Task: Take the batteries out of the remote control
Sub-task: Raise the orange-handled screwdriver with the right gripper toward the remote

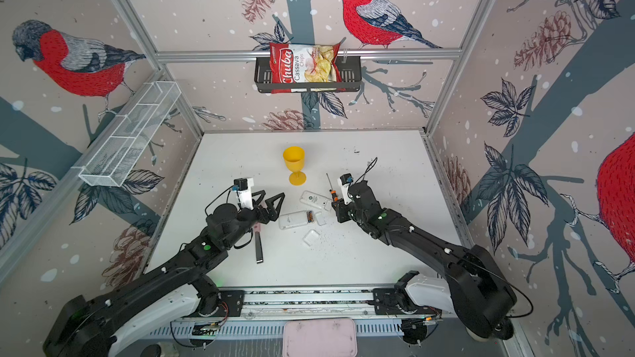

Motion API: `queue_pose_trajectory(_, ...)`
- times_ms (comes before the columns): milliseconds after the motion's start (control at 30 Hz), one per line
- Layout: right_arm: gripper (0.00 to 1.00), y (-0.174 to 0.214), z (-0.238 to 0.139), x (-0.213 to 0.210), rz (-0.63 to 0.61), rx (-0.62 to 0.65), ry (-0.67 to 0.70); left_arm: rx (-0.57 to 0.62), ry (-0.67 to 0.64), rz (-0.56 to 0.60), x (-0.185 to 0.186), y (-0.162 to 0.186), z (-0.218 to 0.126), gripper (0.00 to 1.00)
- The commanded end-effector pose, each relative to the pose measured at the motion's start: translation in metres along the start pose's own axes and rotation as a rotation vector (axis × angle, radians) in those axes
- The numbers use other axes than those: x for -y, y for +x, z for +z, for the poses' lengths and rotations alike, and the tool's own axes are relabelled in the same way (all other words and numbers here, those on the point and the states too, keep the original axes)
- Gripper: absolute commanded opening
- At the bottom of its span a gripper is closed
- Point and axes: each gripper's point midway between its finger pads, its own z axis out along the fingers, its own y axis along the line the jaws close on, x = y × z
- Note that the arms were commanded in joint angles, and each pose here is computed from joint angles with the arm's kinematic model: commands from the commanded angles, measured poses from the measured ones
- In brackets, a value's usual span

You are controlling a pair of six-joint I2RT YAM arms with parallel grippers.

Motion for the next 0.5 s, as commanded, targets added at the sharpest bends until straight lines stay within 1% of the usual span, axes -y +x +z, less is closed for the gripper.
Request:
queue_pose_trajectory(0, 0.09, -0.025, -0.012, -0.022, -0.087, 0.12, -0.1, 0.052, 0.11, -0.083, 0.019, -0.011, 0.007, 0.95)
queue_pose_trajectory(67, 0.09, -0.033, -0.019, -0.025, -0.097, 0.163, -0.11, 0.05, 0.114, -0.096, 0.019, -0.01, 0.012, 0.93)
queue_pose_trajectory(167, 0.08, -0.042, -0.029, -0.035, -0.12, 0.221, -0.148, 0.052, 0.149, -0.106, 0.025, -0.01, 0.017, 0.84)
queue_pose_trajectory(233, 0.08, -0.046, -0.032, -0.043, -0.129, 0.241, -0.194, 0.064, 0.198, -0.109, 0.033, -0.011, 0.016, 0.78)
queue_pose_trajectory(300, 0.08, -0.049, -0.034, -0.058, -0.141, 0.257, -0.278, 0.074, 0.256, -0.107, 0.042, -0.013, 0.015, 0.71)
queue_pose_trajectory(333, 0.08, -0.049, -0.035, -0.064, -0.143, 0.262, -0.314, 0.079, 0.277, -0.11, 0.045, -0.013, 0.014, 0.69)
queue_pose_trajectory(400, 0.08, -0.051, -0.034, -0.078, -0.158, 0.261, -0.396, 0.1, 0.329, -0.113, 0.052, -0.015, 0.009, 0.67)
queue_pose_trajectory(467, 0.08, -0.055, -0.032, -0.087, -0.176, 0.254, -0.449, 0.129, 0.361, -0.123, 0.055, -0.018, 0.002, 0.68)
